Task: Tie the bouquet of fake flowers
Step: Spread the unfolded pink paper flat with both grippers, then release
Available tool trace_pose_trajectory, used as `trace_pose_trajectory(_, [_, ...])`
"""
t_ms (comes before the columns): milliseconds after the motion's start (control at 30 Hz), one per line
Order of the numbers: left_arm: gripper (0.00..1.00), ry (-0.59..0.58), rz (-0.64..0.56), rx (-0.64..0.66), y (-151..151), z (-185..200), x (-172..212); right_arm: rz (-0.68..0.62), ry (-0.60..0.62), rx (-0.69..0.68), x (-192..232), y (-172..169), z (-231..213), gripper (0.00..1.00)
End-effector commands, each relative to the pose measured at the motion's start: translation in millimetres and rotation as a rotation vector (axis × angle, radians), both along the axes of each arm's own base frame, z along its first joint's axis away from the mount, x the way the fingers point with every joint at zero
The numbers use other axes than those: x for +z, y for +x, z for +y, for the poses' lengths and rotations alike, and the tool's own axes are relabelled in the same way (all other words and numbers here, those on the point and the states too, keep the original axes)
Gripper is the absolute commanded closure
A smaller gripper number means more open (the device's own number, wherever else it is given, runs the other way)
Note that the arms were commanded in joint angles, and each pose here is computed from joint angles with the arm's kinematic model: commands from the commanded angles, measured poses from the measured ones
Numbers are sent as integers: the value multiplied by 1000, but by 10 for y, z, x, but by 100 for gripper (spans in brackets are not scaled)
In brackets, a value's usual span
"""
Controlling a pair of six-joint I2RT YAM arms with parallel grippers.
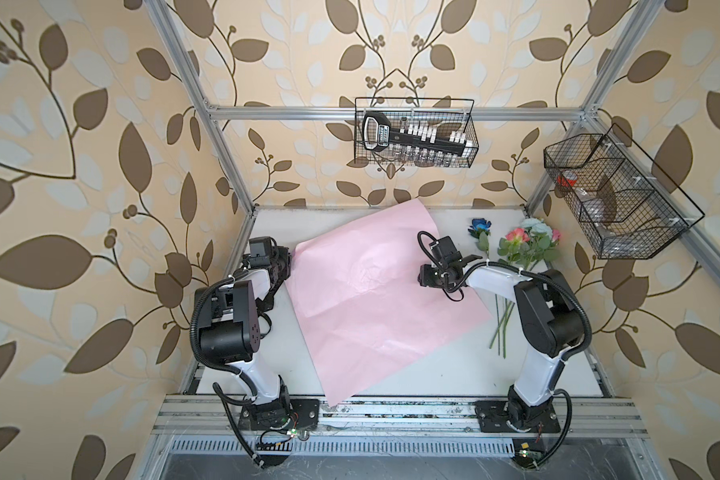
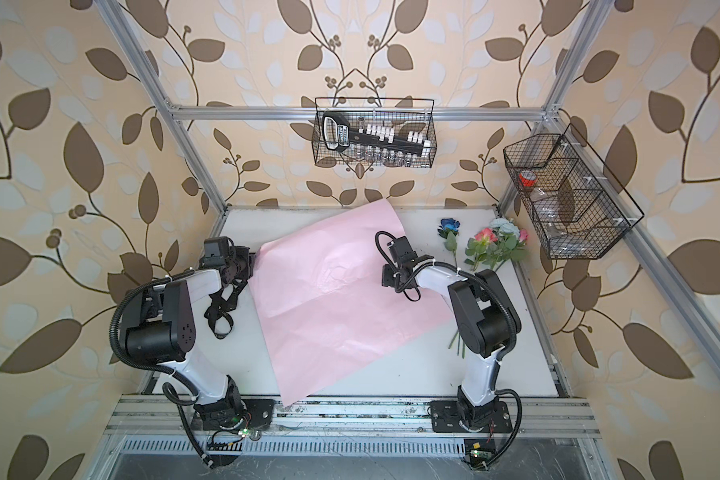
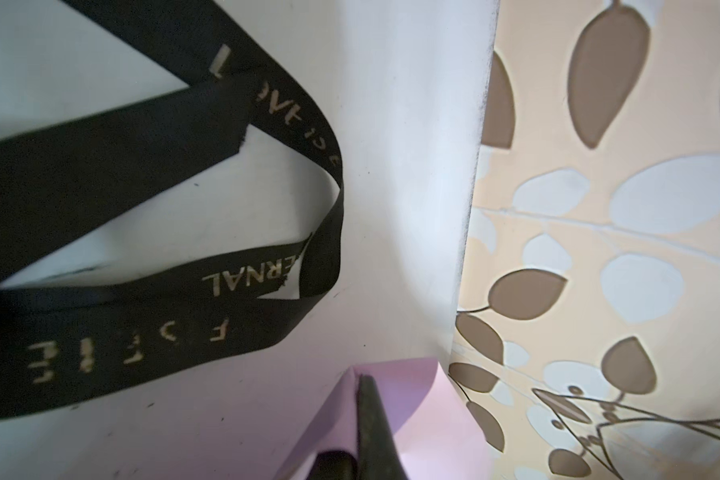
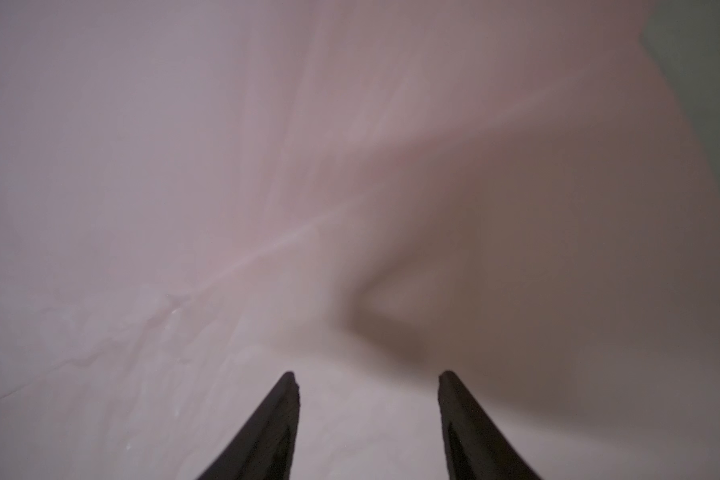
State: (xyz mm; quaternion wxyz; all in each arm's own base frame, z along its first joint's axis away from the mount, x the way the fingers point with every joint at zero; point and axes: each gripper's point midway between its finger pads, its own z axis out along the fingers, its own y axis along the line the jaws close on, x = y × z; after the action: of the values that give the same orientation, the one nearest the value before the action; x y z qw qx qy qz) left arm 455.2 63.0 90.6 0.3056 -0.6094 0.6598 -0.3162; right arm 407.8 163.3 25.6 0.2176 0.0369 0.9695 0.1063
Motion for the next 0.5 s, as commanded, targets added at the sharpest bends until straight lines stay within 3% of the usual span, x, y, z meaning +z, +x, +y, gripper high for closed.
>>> trace_pose_trajectory(0, [100,91,-67,8,61,102,314,37,31,-6,-100,48,-63,44])
trace_pose_trajectory(367, [100,231,-52,24,-229,2,406,73,61,-82,-307,484,-445,44])
trace_pose_trajectory(467, [93,226,-37,10,-261,-94,330,64,49,-83,-330,682,-505,44])
